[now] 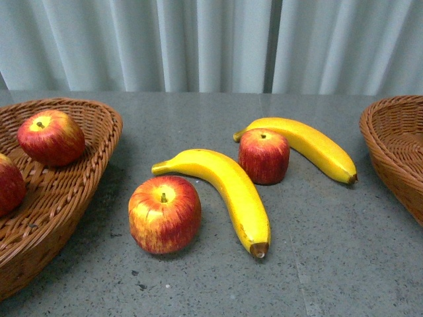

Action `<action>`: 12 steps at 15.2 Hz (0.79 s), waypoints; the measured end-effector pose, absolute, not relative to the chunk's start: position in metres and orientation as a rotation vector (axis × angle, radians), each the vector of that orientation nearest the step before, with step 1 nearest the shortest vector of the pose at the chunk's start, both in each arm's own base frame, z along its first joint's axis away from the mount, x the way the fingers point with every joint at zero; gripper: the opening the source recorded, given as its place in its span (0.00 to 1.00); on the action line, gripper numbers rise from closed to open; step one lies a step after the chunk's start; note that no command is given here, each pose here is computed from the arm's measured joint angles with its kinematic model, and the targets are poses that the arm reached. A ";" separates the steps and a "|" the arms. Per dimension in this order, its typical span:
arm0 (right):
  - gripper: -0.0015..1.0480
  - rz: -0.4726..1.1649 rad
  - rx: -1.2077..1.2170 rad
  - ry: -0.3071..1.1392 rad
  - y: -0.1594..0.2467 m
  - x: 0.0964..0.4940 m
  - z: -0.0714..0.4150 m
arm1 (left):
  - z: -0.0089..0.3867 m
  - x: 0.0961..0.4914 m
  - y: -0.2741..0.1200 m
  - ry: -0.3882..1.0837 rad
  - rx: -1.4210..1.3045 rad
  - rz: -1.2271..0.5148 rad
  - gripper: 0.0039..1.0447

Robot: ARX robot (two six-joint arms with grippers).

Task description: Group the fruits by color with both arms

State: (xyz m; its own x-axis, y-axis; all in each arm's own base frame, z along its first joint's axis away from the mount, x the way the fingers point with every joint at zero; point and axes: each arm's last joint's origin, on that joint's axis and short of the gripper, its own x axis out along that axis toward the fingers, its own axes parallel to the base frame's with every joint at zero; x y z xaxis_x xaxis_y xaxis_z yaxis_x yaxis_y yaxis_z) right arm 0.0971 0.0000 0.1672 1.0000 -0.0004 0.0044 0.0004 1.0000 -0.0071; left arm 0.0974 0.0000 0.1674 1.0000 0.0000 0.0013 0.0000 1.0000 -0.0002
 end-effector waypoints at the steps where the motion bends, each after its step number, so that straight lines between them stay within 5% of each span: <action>1: 0.94 0.000 -0.007 -0.004 0.000 0.097 0.167 | 0.167 0.097 0.000 -0.001 0.000 0.000 0.94; 12: 0.94 0.000 -0.007 -0.004 0.000 0.097 0.167 | 0.167 0.097 0.000 -0.001 0.000 0.000 0.94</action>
